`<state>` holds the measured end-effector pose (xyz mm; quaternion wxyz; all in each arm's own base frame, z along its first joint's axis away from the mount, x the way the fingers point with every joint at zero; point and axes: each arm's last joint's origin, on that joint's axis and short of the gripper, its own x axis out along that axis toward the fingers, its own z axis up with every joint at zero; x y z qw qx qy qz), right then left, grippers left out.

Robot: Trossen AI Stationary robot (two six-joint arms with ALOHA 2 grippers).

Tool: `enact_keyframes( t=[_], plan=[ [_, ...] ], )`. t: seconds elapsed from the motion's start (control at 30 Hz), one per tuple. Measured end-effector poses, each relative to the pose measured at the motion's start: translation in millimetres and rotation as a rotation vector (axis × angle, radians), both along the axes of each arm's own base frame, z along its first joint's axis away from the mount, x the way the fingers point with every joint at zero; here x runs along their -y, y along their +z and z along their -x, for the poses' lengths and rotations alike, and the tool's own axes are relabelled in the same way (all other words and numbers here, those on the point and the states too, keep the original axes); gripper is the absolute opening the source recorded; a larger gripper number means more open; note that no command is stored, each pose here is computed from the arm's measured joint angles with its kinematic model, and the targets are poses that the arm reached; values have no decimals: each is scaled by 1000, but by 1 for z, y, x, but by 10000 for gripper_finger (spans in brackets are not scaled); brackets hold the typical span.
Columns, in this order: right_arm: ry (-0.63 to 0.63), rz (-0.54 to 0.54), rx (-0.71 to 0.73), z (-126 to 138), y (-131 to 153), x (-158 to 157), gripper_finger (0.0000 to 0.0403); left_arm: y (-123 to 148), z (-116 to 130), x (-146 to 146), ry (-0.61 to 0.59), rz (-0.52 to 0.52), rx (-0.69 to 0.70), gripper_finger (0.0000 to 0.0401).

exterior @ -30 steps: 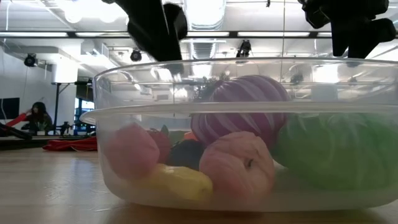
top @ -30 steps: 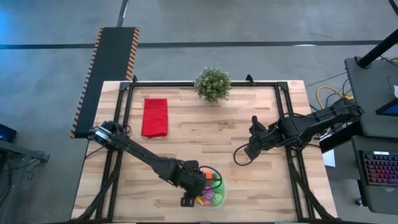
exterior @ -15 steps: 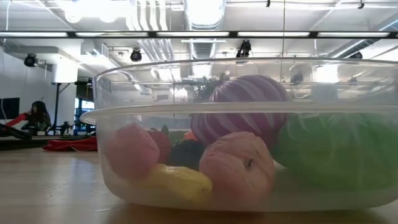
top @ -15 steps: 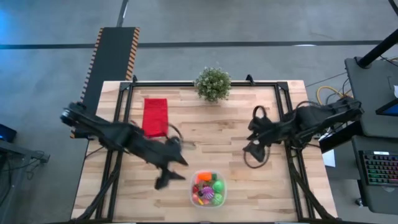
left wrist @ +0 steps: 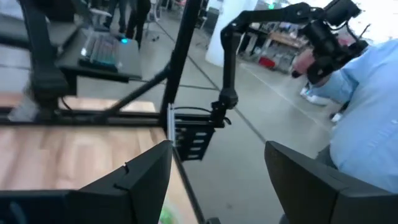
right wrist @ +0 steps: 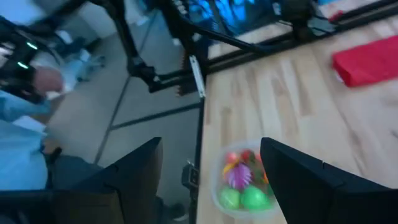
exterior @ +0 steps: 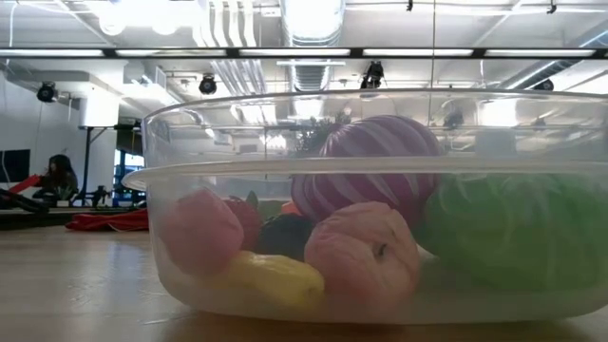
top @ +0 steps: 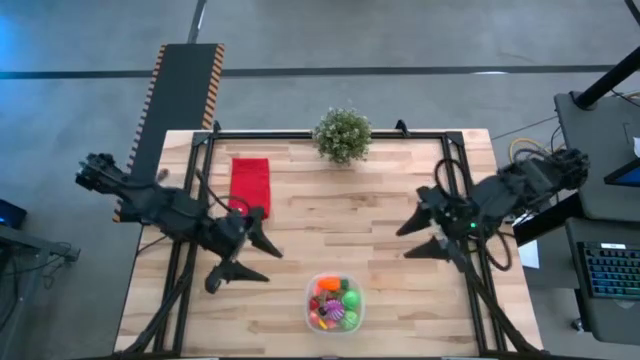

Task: Pick and placing Produce into tupperware
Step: Return to Home Position

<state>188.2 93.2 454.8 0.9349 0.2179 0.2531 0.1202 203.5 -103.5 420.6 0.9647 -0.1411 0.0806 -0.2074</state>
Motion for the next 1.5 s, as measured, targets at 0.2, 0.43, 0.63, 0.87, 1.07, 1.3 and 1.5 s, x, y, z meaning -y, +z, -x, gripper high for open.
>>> enact_keyframes(
  t=[0.2, 0.43, 0.63, 0.87, 1.07, 1.3, 1.5],
  plan=[
    [101, -19, 54, -7, -41, -3, 263, -71, 6, -2, -26, 89, 74, 244],
    [-1, -24, 189, 17, -71, 34, 263, -104, 48, -37, 87, 90, 215, 244],
    [-6, 20, 440, 49, -82, 57, 263, -112, 86, -64, 199, 30, 345, 244],
    [-72, 86, 493, 64, -112, 72, 263, -137, 115, -85, 379, 8, 310, 244],
    [-128, 106, 461, 69, -145, 80, 263, -167, 132, -92, 427, 53, 338, 244],
    [-142, 162, 456, 77, -165, 83, 263, -206, 119, -91, 512, 134, 121, 244],
    [-165, 178, 438, 89, -186, 87, 263, -223, 119, -92, 550, 185, 2, 244]
  ],
)
